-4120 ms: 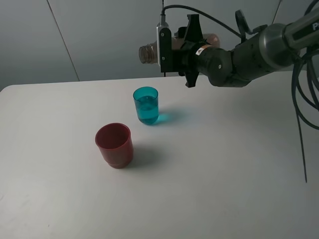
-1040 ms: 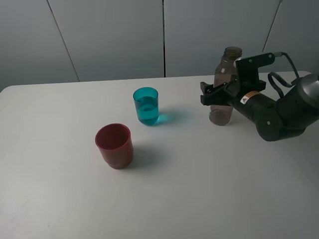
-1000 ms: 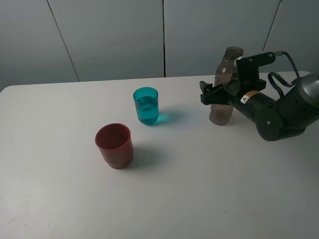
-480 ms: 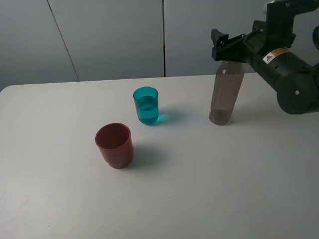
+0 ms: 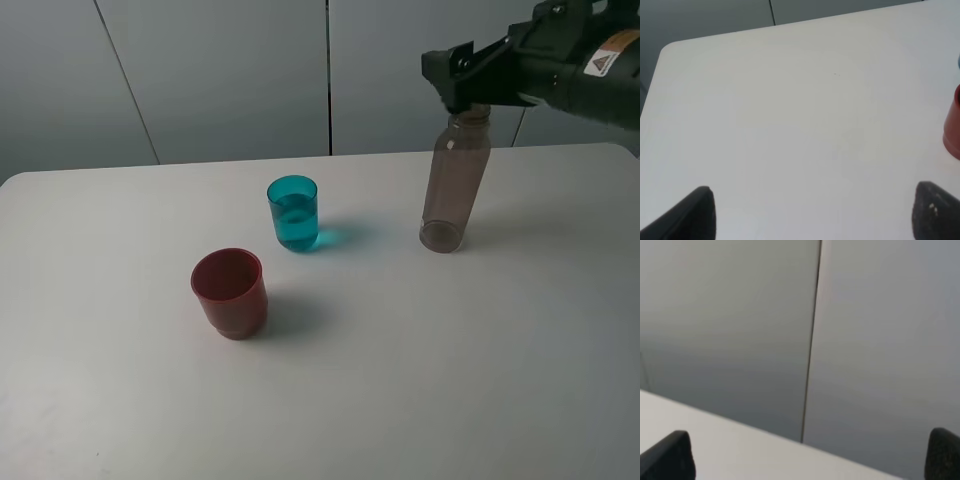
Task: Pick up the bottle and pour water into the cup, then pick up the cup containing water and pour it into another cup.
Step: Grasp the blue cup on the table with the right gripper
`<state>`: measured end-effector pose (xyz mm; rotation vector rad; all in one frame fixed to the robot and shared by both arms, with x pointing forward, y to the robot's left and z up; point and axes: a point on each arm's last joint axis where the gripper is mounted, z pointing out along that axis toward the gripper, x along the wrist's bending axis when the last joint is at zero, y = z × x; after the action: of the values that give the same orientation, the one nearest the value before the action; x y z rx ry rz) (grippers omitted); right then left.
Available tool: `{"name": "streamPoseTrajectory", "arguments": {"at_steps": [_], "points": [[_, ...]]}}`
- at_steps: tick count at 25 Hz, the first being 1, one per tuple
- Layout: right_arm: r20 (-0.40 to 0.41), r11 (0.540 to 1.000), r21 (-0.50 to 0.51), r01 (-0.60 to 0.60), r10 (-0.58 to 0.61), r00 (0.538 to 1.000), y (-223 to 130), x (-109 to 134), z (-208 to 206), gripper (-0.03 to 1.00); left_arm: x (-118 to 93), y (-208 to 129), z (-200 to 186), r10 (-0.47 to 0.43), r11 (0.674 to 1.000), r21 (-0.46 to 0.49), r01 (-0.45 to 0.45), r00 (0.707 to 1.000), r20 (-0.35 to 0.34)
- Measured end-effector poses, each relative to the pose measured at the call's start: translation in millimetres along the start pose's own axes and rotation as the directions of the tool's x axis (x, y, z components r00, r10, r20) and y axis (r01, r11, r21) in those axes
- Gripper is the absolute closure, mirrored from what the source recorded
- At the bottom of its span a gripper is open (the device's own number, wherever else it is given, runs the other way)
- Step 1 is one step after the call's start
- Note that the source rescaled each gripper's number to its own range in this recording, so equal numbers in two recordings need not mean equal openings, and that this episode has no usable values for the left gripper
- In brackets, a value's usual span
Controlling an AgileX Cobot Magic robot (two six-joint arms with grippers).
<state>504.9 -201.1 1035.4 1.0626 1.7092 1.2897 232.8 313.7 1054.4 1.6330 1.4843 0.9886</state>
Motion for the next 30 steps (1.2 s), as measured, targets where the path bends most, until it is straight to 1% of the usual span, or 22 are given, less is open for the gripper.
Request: {"name": "streamPoseTrajectory", "arguments": {"at_steps": [3,6,10,13,18,20,22,25,28,30], "points": [[-0.018,0.995,0.078,-0.066,0.067,0.998,3.5,5.9,-12.4,-0.03,0.0,0.0,0.0,0.000,1.000,0.000,0.000,1.000,0.000],[-0.051,0.984,0.159,-0.080,0.089,0.995,1.0,20.2,-19.2,-0.03,0.0,0.0,0.0,0.000,1.000,0.000,0.000,1.000,0.000],[-0.116,0.977,0.207,-0.057,0.083,0.990,-3.3,43.7,-19.7,-0.03,0.0,0.0,0.0,0.000,1.000,0.000,0.000,1.000,0.000],[-0.155,0.972,0.235,0.008,0.029,0.988,-13.3,56.9,-11.5,-0.03,0.0,0.0,0.0,0.000,1.000,0.000,0.000,1.000,0.000],[-0.152,0.948,0.314,0.045,0.004,0.988,-44.4,64.1,13.7,-0.03,0.0,0.0,0.0,0.000,1.000,0.000,0.000,1.000,0.000],[-0.143,0.941,0.338,0.029,0.021,0.990,-53.6,65.7,20.1,-0.03,0.0,0.0,0.0,-0.002,1.000,0.000,0.002,1.000,0.000],[-0.151,0.936,0.347,0.055,-0.001,0.989,-62.4,67.2,26.4,-0.03,0.0,0.0,0.0,-0.002,1.000,0.000,0.002,1.000,0.000],[-0.168,0.936,0.337,0.101,-0.046,0.985,-73.2,69.3,35.3,-0.03,0.0,0.0,0.0,-0.002,1.000,0.000,0.002,1.000,0.000],[-0.179,0.950,0.285,0.125,-0.075,0.981,-82.4,72.1,46.2,-0.03,0.0,0.0,0.0,-0.002,1.000,0.000,0.002,1.000,0.000],[-0.190,0.966,0.234,0.107,-0.063,0.980,-87.2,75.4,53.2,-0.03,0.0,0.0,0.0,-0.002,1.000,0.000,0.002,1.000,0.000]]}}
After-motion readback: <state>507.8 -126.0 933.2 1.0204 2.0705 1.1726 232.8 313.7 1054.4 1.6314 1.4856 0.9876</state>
